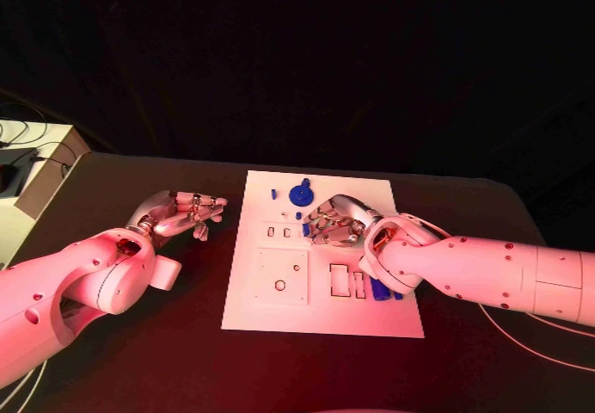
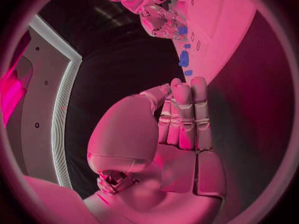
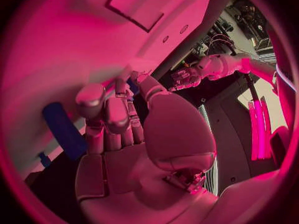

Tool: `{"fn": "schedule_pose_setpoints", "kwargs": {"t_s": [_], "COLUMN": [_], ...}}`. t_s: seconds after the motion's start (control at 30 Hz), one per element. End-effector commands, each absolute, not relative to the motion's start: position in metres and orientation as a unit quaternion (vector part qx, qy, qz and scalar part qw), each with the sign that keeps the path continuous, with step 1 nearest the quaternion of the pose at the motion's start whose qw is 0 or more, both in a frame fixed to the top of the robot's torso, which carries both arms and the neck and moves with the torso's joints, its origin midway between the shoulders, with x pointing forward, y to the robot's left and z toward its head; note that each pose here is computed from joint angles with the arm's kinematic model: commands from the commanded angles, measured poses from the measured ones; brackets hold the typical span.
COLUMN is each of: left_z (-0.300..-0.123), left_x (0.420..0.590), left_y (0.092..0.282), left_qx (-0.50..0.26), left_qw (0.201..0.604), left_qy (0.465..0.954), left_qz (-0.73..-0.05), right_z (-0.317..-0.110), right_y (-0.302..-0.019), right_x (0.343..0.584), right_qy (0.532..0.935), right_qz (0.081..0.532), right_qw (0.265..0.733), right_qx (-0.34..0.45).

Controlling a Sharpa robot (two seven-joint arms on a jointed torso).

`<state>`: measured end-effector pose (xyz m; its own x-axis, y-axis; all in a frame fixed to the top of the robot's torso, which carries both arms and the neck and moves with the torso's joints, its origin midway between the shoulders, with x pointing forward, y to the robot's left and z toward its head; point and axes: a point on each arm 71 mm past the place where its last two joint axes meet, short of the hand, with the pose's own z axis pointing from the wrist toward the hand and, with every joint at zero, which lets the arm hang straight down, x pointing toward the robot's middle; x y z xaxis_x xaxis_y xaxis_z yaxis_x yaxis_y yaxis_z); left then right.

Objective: Assemble the parts on the task board

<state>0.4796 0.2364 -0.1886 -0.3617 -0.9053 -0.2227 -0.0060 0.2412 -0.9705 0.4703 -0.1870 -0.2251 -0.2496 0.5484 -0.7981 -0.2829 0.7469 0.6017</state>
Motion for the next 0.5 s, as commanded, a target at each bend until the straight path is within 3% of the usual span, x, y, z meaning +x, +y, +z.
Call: {"fn": "schedule_pose_setpoints", "kwargs": {"t_s": [0.03,0.5], "left_z": [-0.189,-0.191], "left_x": [0.479,0.48], "left_y": [0.234,0.235], "left_qx": [-0.342,-0.343], "left_qw": [0.439,0.44], "left_qy": [0.654,0.653], "left_qz": [-0.512,-0.512], "right_z": [-0.224,-0.213], "right_y": [-0.187,-0.191], "right_x": [0.469,0.464], "right_qy": [0.708,0.675], "right_qz": [0.348,0.377], "right_qw": [0.608,0.627], "right_qx": [0.086,0.091]}}
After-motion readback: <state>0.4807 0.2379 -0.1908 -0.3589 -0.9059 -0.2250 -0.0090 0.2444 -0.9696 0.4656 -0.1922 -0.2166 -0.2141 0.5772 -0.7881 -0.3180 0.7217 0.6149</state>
